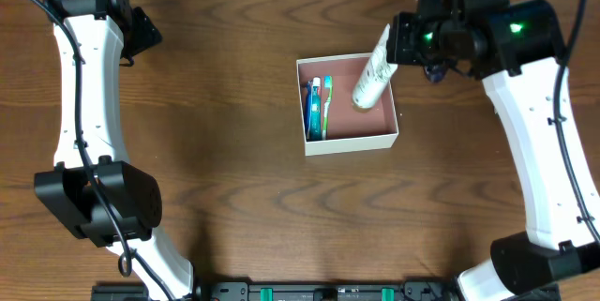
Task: Pack container
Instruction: 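Lower the lotion tube into the box and open the right gripper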
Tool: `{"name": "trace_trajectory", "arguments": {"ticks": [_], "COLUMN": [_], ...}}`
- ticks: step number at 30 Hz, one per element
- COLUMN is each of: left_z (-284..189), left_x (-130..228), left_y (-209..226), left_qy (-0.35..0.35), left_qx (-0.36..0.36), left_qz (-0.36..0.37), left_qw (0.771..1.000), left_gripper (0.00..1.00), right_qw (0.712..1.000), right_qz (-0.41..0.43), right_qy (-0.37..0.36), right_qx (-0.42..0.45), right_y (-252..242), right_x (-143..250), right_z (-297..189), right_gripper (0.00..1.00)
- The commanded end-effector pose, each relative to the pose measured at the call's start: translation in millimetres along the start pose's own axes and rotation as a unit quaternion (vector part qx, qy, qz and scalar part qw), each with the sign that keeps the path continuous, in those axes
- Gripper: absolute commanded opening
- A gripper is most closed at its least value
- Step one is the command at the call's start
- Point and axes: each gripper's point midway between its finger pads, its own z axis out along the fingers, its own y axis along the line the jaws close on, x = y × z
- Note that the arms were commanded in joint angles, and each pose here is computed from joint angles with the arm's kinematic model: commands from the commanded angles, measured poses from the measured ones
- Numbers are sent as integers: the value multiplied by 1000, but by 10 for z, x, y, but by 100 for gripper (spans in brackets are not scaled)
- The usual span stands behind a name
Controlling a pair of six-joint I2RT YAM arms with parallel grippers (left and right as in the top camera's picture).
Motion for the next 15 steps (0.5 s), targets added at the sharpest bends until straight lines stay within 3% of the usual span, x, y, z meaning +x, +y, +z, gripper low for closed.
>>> {"name": "trace_trajectory", "arguments": {"ticks": [1, 15], "left_z": [46, 46], "left_x": [19, 19], "left_y": [23, 23], "left_qy": [4, 4], "left_qx": [-9, -9], "left_qz": [7, 7], "left_qw": [1000, 1000], "left_gripper": [98, 98], "right_qw": [999, 998], "right_qz": [-23, -17], "right_qy": [1, 42], "right_qx": [33, 43], "right_y": [-85, -148], "right_x": [19, 108], "right_z": [34, 290], "right_gripper": [2, 1]}}
